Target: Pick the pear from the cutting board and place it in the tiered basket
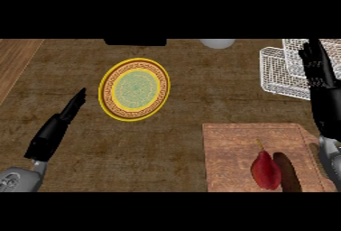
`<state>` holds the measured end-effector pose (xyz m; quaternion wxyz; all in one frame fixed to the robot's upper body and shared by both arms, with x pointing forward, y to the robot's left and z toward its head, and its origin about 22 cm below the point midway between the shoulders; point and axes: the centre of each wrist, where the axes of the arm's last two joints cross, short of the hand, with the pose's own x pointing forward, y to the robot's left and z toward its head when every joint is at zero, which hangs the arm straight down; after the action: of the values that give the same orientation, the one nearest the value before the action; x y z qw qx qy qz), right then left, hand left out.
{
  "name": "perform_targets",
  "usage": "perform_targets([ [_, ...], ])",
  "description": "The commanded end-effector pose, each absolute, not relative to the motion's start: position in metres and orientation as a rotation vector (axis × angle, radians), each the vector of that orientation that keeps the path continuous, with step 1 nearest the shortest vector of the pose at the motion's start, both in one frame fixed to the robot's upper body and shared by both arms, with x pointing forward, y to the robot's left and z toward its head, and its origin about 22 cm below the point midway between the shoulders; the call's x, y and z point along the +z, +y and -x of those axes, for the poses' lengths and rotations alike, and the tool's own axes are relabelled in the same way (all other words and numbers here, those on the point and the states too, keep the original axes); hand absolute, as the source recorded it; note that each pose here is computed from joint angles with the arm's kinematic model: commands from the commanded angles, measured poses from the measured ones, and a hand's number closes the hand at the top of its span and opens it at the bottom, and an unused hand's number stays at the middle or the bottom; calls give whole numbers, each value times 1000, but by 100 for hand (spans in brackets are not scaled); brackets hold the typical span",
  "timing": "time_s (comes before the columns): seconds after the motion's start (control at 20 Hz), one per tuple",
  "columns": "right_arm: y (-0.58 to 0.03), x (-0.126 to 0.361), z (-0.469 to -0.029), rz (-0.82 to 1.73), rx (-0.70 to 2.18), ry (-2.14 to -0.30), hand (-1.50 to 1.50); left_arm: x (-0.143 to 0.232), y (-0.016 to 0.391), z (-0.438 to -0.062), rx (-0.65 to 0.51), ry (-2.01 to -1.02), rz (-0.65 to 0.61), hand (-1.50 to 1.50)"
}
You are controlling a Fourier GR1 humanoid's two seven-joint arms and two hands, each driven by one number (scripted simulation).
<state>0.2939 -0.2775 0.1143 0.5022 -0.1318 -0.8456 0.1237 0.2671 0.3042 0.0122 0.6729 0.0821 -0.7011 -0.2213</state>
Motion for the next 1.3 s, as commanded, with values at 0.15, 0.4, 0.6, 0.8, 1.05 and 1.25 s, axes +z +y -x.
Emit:
perform_targets([
  [0.15,-320,101,-286,-146,-29,-2076,150,13,276,-266,-246,-1659,-229,0],
  [0.4,-357,39,-262,-229,-290,-1734,-150,19,243,-272,-102,-1677,-172,0],
  [0.6,-340,16,-252,-728,-256,-1711,-150,23,232,-275,-87,-1680,-171,0],
  [0.8,-429,46,-223,-746,-53,-1804,-150,11,213,-260,-77,-1644,-185,0],
  [1.05,-481,110,-209,-467,372,-1764,-150,23,220,-268,-82,-1658,-208,0],
  [1.25,-473,196,-220,-197,782,-1718,-150,23,213,-265,-77,-1648,-207,0],
])
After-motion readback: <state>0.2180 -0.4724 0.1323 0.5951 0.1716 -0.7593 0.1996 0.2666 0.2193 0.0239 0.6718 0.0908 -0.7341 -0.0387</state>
